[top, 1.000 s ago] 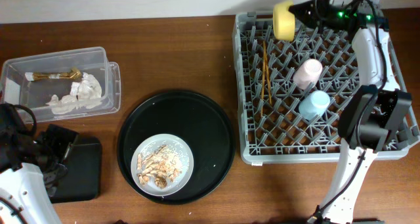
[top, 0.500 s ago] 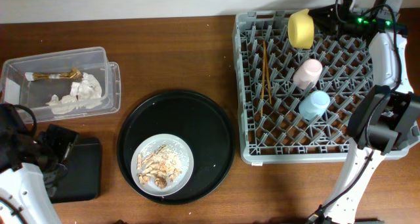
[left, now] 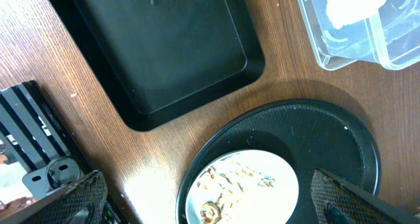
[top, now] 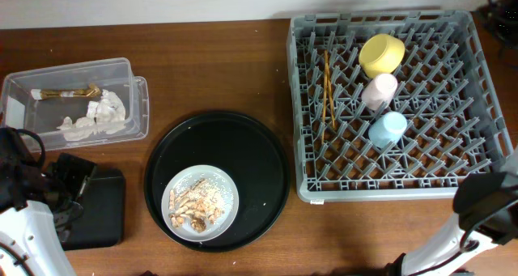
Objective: Sort waste into correct bins and load items into the dishwasher rack
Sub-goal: 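Adjust the yellow bowl in the rack with the right gripper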
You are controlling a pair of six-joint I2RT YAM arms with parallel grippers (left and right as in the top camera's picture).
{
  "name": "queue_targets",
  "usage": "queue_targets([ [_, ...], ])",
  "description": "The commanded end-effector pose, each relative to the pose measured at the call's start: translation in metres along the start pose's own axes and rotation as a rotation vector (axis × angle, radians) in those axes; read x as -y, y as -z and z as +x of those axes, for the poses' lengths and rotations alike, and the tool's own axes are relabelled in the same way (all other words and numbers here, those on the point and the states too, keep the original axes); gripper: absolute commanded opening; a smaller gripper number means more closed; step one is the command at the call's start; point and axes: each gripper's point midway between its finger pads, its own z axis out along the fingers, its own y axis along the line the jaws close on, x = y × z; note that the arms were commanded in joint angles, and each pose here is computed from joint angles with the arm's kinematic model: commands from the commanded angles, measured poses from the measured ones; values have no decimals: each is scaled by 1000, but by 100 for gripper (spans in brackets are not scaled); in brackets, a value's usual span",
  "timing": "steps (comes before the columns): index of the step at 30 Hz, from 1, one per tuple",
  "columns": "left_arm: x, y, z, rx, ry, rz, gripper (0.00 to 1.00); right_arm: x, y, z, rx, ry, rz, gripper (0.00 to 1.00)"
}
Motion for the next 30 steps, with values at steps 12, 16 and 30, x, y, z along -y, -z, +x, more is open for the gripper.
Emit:
queue_targets([
  [12, 0, 2, -1, 7, 7, 5, 99, 17, -184, 135, -354, 299, 483, 4],
  [16, 0, 2, -1, 7, 7, 5, 99, 50, -171, 123, -350, 245, 551, 4],
  [30, 0, 2, -1, 7, 7, 5, 99, -33, -191, 120, -332, 264, 77, 4],
])
